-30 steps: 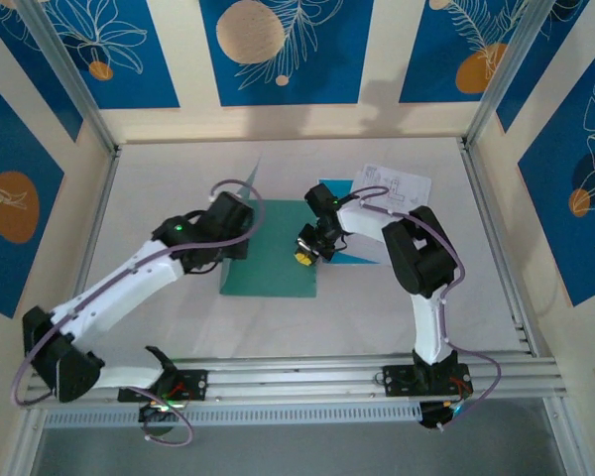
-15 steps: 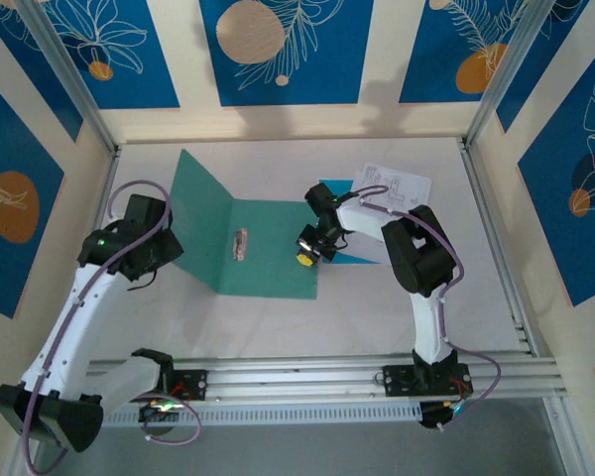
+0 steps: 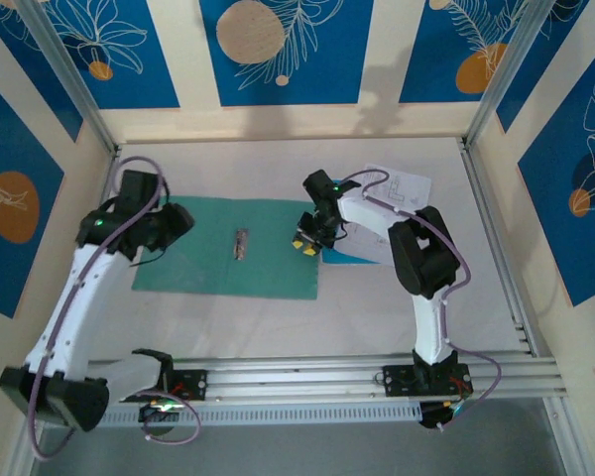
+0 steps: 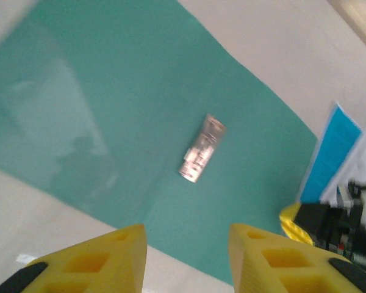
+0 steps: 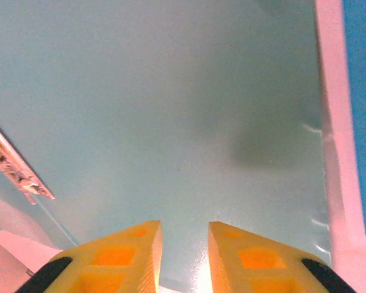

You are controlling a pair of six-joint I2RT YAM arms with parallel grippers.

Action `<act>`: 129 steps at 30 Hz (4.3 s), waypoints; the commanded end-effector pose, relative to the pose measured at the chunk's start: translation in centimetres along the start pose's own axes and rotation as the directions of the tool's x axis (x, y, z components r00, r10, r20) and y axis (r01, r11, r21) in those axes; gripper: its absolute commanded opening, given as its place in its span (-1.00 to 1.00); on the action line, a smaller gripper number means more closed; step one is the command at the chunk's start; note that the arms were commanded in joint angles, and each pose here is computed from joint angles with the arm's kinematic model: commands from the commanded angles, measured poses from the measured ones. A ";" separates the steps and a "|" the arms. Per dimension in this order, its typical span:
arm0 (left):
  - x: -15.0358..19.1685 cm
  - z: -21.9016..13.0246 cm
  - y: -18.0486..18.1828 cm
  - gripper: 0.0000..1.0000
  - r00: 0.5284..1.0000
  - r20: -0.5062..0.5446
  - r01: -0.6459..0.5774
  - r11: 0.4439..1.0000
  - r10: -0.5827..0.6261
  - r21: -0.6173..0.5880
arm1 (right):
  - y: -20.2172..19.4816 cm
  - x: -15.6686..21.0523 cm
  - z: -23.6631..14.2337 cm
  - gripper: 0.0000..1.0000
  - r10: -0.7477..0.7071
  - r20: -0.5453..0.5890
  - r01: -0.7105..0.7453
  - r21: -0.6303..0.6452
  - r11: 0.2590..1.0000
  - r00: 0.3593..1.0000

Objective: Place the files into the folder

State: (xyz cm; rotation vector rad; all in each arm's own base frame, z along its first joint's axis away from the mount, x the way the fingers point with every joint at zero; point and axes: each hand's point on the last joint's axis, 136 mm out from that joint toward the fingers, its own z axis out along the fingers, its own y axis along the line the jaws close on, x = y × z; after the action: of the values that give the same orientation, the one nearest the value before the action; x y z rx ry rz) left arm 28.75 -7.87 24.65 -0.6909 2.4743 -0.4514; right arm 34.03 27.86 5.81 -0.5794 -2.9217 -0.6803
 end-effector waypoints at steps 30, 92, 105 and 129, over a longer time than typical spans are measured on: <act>18.3 23.9 -5.5 -0.85 0.722 -0.563 -0.483 0.876 0.403 0.008 | -12.1 -0.4 1.0 -0.59 0.142 -0.037 -0.133 0.192 0.972 0.989; 15.7 25.4 -4.7 -0.52 0.804 -0.522 -0.290 0.954 0.285 0.074 | -5.5 -1.5 2.2 -0.56 0.073 -0.069 -0.059 0.185 0.981 0.995; 17.1 25.0 -7.6 -0.53 0.811 -0.515 -0.250 0.960 0.278 0.125 | -9.7 -6.3 -6.5 -0.49 0.180 0.116 -0.184 0.025 0.983 0.977; 17.4 25.8 -8.7 -0.52 0.802 -0.513 -0.284 0.951 0.307 0.124 | -21.8 -3.1 -4.6 -0.47 0.402 0.022 -0.396 0.226 0.890 0.915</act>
State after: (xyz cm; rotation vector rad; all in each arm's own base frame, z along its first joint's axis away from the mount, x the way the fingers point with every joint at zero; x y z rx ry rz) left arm 34.75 -29.96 2.76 -0.1414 2.9458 -0.7316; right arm 31.93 6.23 1.55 -1.1145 -2.7609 -0.3937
